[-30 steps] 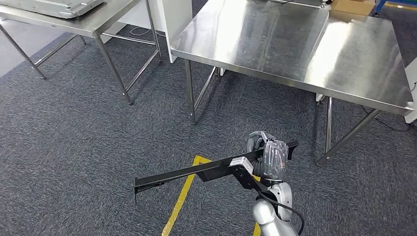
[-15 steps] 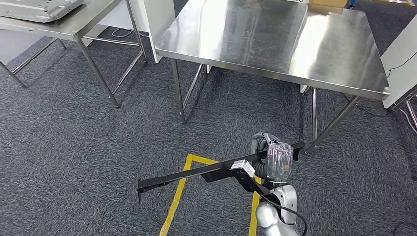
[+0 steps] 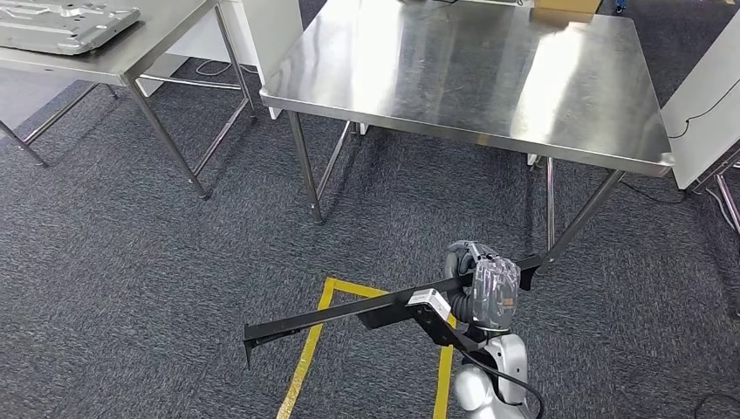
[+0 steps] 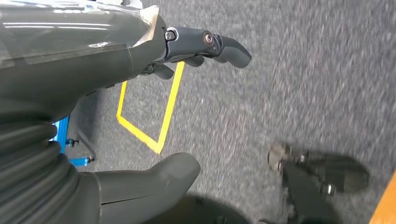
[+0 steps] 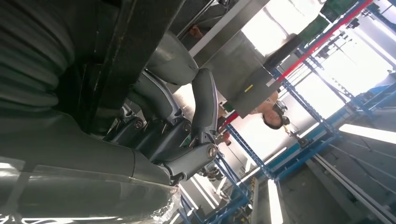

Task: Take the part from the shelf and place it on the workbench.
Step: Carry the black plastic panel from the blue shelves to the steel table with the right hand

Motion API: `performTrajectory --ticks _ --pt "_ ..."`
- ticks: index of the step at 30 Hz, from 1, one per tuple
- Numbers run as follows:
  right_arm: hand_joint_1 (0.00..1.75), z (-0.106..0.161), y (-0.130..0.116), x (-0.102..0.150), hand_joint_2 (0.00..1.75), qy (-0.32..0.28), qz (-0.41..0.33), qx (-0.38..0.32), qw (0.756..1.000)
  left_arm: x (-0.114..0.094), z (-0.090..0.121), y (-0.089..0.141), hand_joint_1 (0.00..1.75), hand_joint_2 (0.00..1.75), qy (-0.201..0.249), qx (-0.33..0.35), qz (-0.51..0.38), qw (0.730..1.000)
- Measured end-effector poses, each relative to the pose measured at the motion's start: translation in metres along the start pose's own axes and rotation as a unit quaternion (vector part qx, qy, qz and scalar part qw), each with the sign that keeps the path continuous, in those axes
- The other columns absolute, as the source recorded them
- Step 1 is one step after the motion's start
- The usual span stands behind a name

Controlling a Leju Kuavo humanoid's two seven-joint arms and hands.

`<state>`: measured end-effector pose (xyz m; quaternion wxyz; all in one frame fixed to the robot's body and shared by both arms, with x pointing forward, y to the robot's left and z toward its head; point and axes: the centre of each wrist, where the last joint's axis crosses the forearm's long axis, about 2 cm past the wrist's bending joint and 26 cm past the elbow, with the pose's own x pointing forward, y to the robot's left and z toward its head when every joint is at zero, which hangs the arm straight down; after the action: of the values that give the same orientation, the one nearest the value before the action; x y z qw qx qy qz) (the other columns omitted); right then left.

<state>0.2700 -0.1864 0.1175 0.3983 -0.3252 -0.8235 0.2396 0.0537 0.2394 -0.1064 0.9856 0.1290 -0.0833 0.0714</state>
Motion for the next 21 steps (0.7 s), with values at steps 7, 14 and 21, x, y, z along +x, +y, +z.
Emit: performTrajectory --ticks 7,14,21 --pt "1.75 0.0038 -0.0017 0.0002 1.75 0.006 0.003 0.0 1.0 0.0005 -0.0013 0.0035 0.0 1.75 0.0 0.003 -0.001 1.0" --pt "1.75 0.0018 -0.0033 0.0017 1.75 0.002 0.005 -0.004 1.0 -0.0003 -0.0013 0.0036 0.0 1.75 0.002 0.003 -0.001 1.0" --pt "1.75 0.0012 -0.002 0.0048 1.75 0.0 0.001 -0.005 1.0 -0.0018 -0.0031 0.0089 0.0 1.75 0.006 0.011 0.0 1.0"
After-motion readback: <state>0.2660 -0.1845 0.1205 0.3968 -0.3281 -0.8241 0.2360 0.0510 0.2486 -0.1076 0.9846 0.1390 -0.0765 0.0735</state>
